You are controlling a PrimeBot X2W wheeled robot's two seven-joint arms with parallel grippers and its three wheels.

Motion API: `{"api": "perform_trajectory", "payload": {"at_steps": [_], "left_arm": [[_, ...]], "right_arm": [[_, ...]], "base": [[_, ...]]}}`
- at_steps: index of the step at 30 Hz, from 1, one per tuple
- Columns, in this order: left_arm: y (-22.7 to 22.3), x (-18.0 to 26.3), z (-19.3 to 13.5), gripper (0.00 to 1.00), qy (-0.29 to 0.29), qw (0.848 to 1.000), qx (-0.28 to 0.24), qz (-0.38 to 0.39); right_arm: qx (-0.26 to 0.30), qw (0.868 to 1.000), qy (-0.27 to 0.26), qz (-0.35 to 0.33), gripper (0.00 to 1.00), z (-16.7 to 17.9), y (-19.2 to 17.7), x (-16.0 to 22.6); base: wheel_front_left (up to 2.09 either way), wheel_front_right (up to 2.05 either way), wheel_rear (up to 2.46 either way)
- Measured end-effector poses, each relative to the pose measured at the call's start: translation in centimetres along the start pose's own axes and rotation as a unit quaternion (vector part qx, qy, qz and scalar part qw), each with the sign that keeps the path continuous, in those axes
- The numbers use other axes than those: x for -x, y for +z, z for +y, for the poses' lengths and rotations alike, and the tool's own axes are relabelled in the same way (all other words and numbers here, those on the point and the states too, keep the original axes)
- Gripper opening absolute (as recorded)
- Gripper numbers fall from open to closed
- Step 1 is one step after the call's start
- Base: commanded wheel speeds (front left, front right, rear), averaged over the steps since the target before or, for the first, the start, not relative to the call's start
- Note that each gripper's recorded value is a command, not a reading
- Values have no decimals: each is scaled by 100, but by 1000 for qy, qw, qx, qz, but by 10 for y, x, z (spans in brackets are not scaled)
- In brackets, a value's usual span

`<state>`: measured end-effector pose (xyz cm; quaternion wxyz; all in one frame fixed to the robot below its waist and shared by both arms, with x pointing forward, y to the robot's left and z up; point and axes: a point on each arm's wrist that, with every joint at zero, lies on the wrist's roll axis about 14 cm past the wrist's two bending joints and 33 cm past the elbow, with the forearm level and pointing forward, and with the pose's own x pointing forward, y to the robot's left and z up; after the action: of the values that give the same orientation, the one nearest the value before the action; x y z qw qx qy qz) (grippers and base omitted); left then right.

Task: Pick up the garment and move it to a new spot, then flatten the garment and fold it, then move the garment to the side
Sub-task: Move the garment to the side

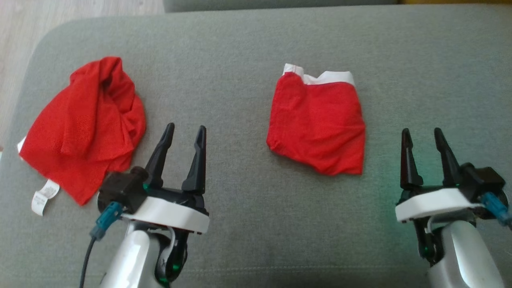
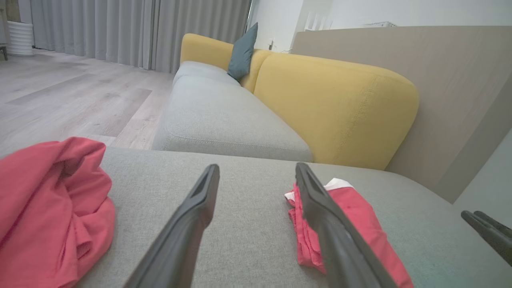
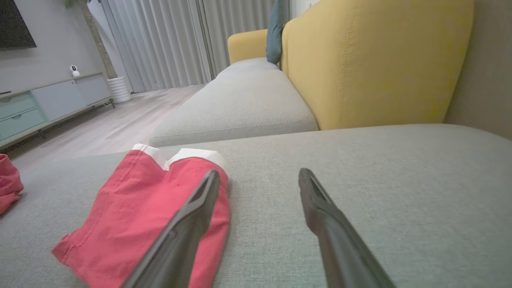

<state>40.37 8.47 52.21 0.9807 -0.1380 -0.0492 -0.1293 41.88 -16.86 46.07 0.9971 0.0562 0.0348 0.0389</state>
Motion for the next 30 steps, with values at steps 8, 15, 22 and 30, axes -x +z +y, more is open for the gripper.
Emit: {"api": "perform_trajectory", "payload": {"at_steps": [8,15,22,30], "left_arm": [[-17,-1,15,100,16,1000,2,24],[-23,-8,32,100,30,999,-2,30],[-34,-5,50,100,53,998,-7,45],[-35,-14,43,100,38,998,-7,43]], "right_arm": [[-46,996,29,72,100,25,-36,-33],[-73,985,46,151,100,44,-81,-57],[-64,980,66,174,0,59,-97,-86],[28,984,78,156,0,49,-89,-90]], "base": [[0,0,0],[0,0,0],[0,0,0],[0,0,0]]}}
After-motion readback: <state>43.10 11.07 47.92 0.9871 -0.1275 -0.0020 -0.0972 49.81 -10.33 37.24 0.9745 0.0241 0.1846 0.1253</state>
